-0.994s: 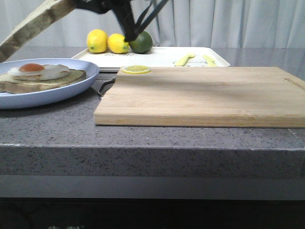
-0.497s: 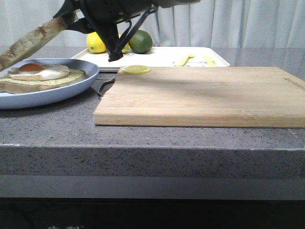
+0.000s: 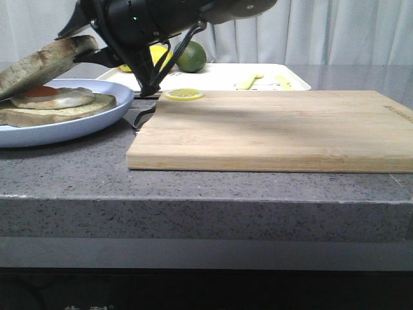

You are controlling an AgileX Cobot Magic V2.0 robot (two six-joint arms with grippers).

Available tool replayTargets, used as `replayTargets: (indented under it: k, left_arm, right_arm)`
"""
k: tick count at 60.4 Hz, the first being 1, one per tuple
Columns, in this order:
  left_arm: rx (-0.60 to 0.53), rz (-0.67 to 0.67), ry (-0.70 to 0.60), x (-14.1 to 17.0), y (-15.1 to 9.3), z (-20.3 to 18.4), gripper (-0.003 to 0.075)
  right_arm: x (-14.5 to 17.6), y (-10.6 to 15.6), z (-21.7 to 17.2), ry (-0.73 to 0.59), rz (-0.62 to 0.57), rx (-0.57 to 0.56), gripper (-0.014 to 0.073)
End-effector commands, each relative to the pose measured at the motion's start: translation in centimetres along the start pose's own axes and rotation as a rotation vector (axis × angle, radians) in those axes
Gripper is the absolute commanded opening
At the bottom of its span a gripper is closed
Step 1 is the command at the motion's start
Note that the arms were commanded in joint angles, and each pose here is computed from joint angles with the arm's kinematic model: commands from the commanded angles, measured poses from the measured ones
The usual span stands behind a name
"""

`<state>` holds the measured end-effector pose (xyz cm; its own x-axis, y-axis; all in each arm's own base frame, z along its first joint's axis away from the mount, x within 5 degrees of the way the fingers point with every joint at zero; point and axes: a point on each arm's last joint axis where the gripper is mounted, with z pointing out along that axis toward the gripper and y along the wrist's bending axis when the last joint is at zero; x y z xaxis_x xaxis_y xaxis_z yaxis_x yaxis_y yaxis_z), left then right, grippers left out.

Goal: Place bread and move sandwich to tray
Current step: 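Lower the bread onto the egg and open the right gripper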

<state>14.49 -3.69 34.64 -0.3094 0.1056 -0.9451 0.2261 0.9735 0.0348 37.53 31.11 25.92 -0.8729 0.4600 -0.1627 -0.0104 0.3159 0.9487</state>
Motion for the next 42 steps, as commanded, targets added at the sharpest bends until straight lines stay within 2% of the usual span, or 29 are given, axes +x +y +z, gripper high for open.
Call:
replayTargets:
  k: [1,12,21,33,42]
  left_arm:
    - [0.014,-0.015,-0.112,-1.8,-0.1,-0.4,0.0442]
    - [0.014,-0.015,-0.112,-1.8,-0.1,-0.4,0.0442]
    - [0.013,-0.015,-0.108,-1.8,-0.1,-0.4,0.0442]
    - [0.013,-0.015,-0.108,-1.8,-0.1,-0.4,0.0442]
    - [0.013,-0.015,-0.107,-1.7,-0.1,-0.4,0.0442]
  right_arm:
    - [0.0,4.2,-1.8,0.016,-0.050,-0.111,0.0409]
    - [0.2,4.3,-2.2,0.032,-0.155,-0.081,0.0436]
    - [0.1,5.4,-3.7,0.035,-0.363,-0.035,0.0436]
    - [0.2,7.3,-7.1,0.121,-0.656,0.013,0.0436]
    - [-0.5,8.5,-10.8,0.155,-0.824,0.115,0.0434]
